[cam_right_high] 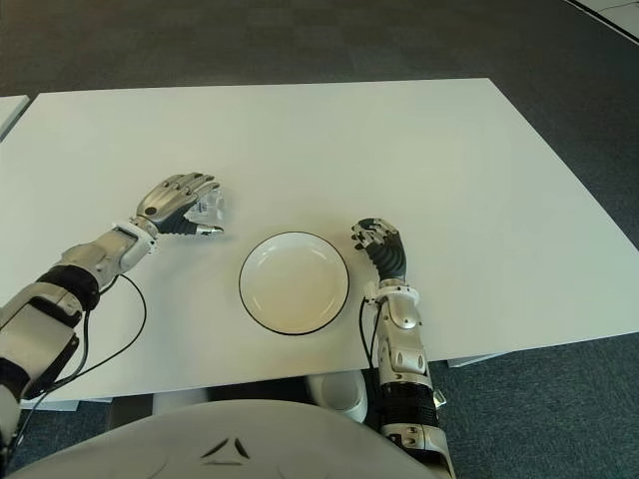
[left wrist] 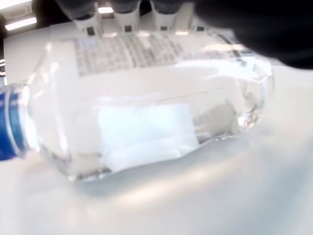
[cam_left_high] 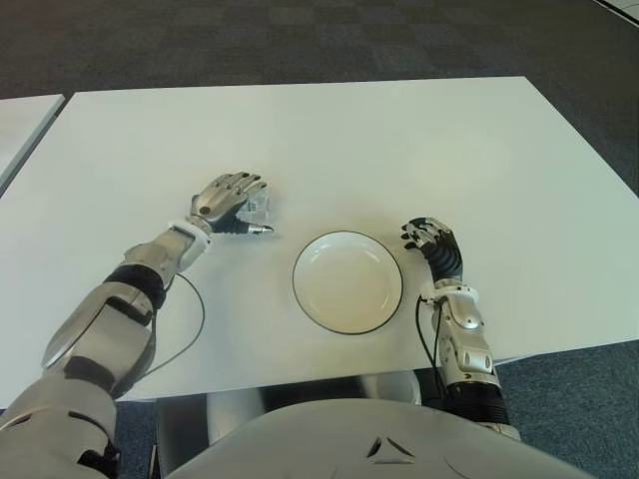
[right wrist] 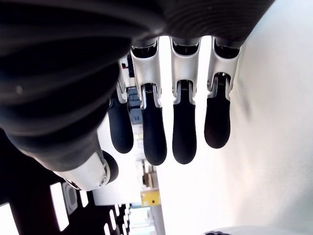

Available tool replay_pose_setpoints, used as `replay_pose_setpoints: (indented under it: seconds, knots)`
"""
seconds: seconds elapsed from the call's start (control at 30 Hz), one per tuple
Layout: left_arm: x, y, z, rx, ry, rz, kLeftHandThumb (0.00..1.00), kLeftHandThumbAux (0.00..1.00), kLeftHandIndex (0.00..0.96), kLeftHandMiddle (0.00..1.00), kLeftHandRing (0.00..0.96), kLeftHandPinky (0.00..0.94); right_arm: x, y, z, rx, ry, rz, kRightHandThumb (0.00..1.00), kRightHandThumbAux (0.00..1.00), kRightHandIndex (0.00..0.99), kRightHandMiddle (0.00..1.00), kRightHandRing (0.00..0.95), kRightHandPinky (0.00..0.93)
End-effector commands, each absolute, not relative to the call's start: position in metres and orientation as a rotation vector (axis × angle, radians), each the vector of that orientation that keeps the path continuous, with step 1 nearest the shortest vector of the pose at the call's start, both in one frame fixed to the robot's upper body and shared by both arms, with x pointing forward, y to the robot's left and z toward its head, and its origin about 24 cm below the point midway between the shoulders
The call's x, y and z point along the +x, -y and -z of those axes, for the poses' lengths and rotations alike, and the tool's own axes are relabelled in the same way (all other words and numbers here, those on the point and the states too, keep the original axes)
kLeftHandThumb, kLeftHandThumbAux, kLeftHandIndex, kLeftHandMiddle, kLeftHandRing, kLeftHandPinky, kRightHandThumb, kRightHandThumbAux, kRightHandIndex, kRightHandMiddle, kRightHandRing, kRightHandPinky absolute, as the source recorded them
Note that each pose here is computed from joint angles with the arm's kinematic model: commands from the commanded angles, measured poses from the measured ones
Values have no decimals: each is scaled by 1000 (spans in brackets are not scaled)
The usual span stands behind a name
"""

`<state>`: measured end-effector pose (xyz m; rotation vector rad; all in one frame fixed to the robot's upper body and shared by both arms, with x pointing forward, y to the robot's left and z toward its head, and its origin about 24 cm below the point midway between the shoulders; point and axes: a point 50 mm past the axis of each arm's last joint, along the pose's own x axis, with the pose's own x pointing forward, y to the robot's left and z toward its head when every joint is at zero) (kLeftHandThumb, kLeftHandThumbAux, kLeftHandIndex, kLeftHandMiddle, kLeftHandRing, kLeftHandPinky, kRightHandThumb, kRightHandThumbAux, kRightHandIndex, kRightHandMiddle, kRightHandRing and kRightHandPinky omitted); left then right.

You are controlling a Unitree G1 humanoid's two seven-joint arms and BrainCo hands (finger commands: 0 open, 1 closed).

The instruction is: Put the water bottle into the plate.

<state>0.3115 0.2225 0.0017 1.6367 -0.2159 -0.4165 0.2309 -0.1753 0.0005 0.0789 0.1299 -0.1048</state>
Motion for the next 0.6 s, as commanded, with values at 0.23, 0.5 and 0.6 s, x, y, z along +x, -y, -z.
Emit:
replay_pose_setpoints:
  seconds: [0.23,0.5,0.6]
  knots:
    - [302,-228,25,1666,6,513,534,171,0,0,0,0,228,177,3,76,-152,100,704,737,429,487,487,519]
    - [303,-231,28,1617,-111,509,533,174,0,0,0,0,227,177,2,77,-146,97,703,737,429,490,499,535]
    - [303,-232,29,1587,-153,497,529,173,0,0,0,0,227,177,2,75,-147,100,703,737,429,489,499,532]
